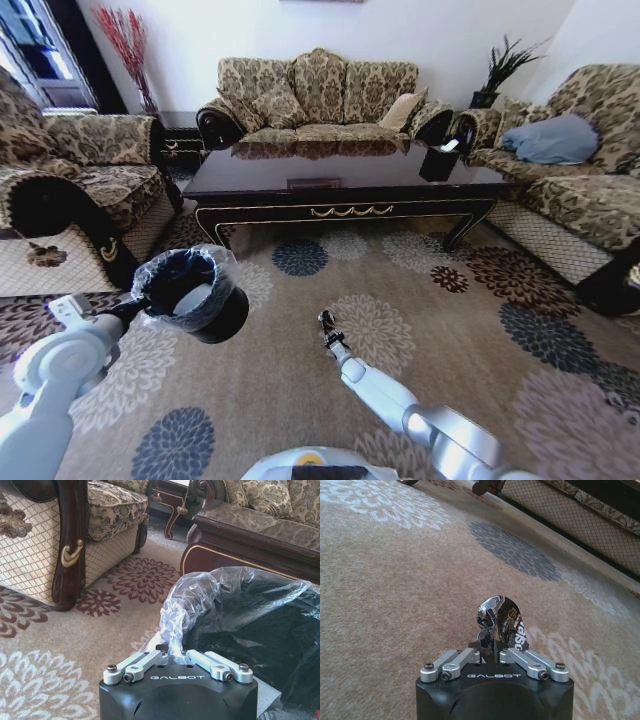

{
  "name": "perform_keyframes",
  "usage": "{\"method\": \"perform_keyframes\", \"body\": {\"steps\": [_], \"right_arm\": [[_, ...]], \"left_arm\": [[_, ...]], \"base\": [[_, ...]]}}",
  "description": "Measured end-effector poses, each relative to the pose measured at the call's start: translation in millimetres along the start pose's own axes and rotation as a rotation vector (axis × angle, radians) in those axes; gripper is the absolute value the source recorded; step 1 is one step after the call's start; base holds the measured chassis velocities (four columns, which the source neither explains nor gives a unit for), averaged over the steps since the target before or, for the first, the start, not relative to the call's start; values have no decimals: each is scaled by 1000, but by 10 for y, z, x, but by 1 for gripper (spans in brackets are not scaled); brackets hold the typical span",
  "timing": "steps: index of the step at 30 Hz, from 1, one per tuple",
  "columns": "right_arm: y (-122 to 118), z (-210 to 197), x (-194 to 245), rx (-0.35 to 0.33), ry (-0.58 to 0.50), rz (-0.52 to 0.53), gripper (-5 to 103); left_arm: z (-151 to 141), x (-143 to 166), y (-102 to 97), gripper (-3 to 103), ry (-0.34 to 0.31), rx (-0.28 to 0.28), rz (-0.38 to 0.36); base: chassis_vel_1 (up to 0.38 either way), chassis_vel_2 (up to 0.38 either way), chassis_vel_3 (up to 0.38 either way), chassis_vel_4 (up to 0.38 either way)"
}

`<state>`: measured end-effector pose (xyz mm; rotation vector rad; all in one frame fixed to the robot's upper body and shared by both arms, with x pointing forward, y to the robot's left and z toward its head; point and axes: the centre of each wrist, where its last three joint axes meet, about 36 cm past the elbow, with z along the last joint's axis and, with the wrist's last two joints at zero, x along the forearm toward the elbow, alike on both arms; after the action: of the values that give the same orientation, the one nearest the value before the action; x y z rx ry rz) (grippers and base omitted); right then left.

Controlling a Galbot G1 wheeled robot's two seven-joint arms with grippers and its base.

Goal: Move to the front of the table and pick up the trash from the floor, then place it into the trash bin.

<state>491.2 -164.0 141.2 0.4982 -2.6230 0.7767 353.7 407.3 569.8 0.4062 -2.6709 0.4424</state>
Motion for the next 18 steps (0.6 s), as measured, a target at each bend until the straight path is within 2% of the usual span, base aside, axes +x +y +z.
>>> {"method": "perform_keyframes", "body": {"steps": [2,3,4,5,10,15,17,18], "right_arm": [[-9,6,-1,3,-1,0,14],[-20,11,-1,4,0,2,8],[-32,16,1,5,0,3,8],[-40,17,2,6,-2,3,4],[-109,16,30,2,-19,7,4],[-219,-54,76,-23,-85,-2,4],[-311,-196,111,-69,-147,-5,4],[-311,-196,111,-69,-147,-5,4]], "left_arm": [[4,0,0,3,1,0,0],[5,1,0,3,1,0,0],[5,1,-1,3,1,0,0],[6,2,-1,3,1,0,0],[17,0,-2,3,3,0,-1],[96,-30,-20,3,18,0,-2],[191,-39,-55,3,40,-1,3],[191,-39,-55,3,40,-1,3]], "base": [[0,0,0,0],[0,0,0,0],[0,0,0,0],[0,0,0,0],[0,0,0,0],[0,0,0,0],[0,0,0,0],[0,0,0,0]]}}
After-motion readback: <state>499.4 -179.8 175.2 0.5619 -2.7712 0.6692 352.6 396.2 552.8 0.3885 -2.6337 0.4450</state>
